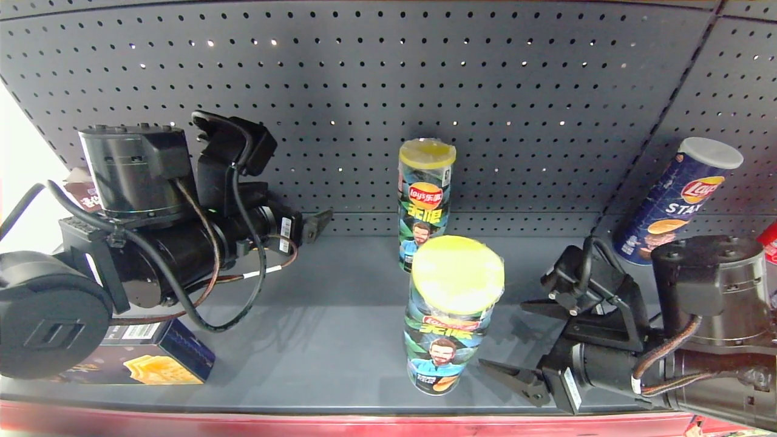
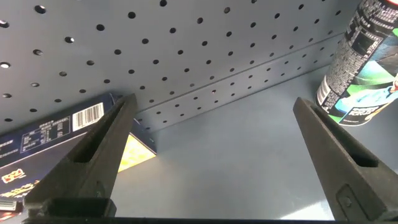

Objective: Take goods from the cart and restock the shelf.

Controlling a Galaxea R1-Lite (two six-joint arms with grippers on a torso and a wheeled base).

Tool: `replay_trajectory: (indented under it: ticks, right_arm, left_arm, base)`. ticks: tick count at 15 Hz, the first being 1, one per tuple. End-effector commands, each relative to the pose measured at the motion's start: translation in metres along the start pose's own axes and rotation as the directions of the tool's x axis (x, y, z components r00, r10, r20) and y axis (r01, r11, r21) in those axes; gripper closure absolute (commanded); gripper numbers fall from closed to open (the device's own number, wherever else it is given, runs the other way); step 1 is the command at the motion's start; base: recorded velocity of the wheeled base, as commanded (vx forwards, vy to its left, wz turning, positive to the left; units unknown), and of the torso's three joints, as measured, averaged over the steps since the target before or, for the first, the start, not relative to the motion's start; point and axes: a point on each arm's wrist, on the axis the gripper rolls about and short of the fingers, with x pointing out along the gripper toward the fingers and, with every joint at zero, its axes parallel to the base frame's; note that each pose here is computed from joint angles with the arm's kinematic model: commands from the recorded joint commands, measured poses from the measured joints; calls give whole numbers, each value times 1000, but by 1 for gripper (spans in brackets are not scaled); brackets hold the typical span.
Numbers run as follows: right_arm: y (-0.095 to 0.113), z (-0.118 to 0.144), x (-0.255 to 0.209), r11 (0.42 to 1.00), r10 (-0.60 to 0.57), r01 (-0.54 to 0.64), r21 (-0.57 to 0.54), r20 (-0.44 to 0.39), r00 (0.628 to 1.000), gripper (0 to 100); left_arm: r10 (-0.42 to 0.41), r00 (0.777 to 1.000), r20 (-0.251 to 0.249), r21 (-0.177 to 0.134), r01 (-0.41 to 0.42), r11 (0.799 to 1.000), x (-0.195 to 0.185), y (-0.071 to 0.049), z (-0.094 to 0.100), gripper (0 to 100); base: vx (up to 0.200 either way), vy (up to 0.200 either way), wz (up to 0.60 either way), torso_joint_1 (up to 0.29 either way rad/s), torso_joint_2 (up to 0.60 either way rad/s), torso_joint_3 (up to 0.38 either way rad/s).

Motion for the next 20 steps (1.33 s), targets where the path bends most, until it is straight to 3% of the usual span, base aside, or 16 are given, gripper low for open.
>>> replay_trajectory:
  ticks: [1,20]
  right_arm:
    - [0,2,4,1000,3,-3,-1,1,1000,0]
    - [0,11,15,1000,8,-8,-6,14,1000,0]
  left_arm:
    - [0,1000,1,1,0,1000,1,0,-1,0]
    - [3,1000,-3,-1,-3,1000,1,0,-2,0]
  base:
    - [0,0,0,0,0,0]
    - [0,0,0,0,0,0]
